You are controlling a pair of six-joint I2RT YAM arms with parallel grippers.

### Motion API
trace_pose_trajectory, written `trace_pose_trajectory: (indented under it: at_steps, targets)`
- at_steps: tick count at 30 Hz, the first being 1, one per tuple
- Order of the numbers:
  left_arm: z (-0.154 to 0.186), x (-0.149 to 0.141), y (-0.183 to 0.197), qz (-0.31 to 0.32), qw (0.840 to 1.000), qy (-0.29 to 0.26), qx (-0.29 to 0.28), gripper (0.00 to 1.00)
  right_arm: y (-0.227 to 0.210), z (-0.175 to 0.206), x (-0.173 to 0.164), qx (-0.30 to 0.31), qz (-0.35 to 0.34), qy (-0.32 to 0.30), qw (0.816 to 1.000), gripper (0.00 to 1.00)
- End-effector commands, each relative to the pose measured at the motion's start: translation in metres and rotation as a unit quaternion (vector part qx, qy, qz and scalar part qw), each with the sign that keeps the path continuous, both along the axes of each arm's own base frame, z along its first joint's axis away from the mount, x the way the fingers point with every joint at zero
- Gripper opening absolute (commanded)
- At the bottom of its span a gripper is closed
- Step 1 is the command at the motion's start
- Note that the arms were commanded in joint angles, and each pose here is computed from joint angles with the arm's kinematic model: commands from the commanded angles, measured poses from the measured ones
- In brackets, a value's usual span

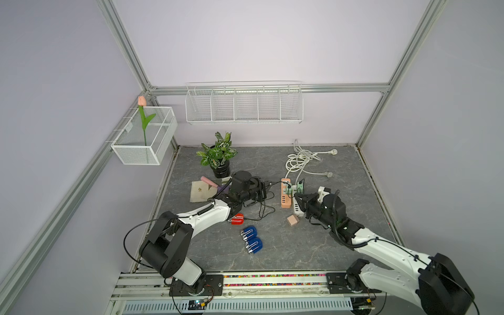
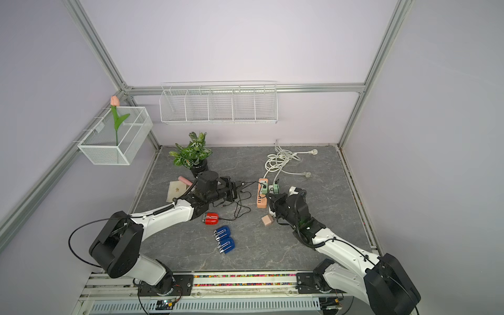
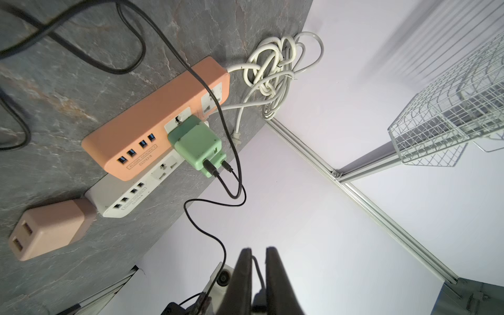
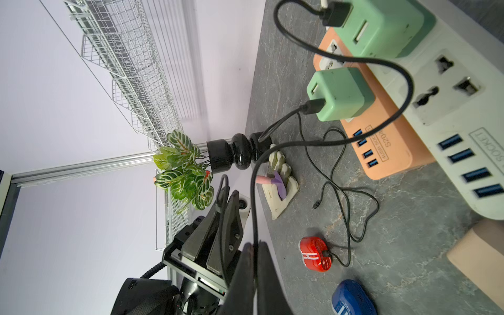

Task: Charge the electric shaver
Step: Pick up the charging cable from the center of the board.

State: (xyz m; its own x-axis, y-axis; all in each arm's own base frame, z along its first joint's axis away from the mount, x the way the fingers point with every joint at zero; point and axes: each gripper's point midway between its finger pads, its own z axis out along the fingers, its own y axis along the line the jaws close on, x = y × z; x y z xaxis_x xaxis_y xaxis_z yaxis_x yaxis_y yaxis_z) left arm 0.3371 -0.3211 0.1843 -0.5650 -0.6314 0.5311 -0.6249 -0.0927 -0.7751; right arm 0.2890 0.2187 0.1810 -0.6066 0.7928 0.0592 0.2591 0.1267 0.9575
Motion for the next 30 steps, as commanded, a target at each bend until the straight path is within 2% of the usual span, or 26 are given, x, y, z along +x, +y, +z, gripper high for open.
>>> trace_pose_trajectory:
  at_steps: [1, 5, 6, 9, 10, 16, 20, 25, 30]
  targets:
    - [-0.005, -0.004, -0.003, 0.077, 0.967, 0.199, -0.139, 0.11, -0.002, 0.005, -0.001, 0.021, -0.002, -0.005, 1.000, 0.07]
    - [-0.004, -0.004, -0.003, 0.075, 0.968, 0.195, -0.138, 0.10, -0.002, 0.005, -0.001, 0.021, -0.001, -0.006, 1.000, 0.07]
    - [-0.004, -0.003, -0.003, 0.074, 0.969, 0.191, -0.136, 0.13, -0.002, 0.005, -0.001, 0.021, -0.002, -0.005, 1.000, 0.07]
    - [-0.003, -0.004, -0.007, 0.057, 0.973, 0.184, -0.125, 0.30, -0.002, 0.006, -0.001, 0.021, -0.003, -0.004, 1.000, 0.07]
    - [-0.003, -0.004, -0.008, 0.051, 0.975, 0.179, -0.122, 0.32, -0.002, 0.007, 0.000, 0.021, -0.003, -0.004, 1.000, 0.07]
    - [0.003, 0.003, -0.018, 0.027, 0.981, 0.153, -0.114, 0.32, 0.003, 0.009, 0.000, 0.021, 0.007, 0.001, 1.000, 0.07]
    - [-0.002, -0.001, -0.025, -0.002, 0.984, 0.157, -0.089, 0.34, 0.002, 0.009, 0.000, 0.021, 0.006, 0.004, 1.000, 0.07]
    - [-0.007, -0.001, -0.018, 0.013, 0.985, 0.152, -0.080, 0.28, 0.003, 0.010, -0.001, 0.022, 0.009, 0.004, 1.000, 0.07]
    - [-0.010, -0.001, -0.017, 0.010, 0.986, 0.149, -0.076, 0.12, 0.002, 0.008, -0.002, 0.021, 0.007, 0.006, 1.000, 0.07]
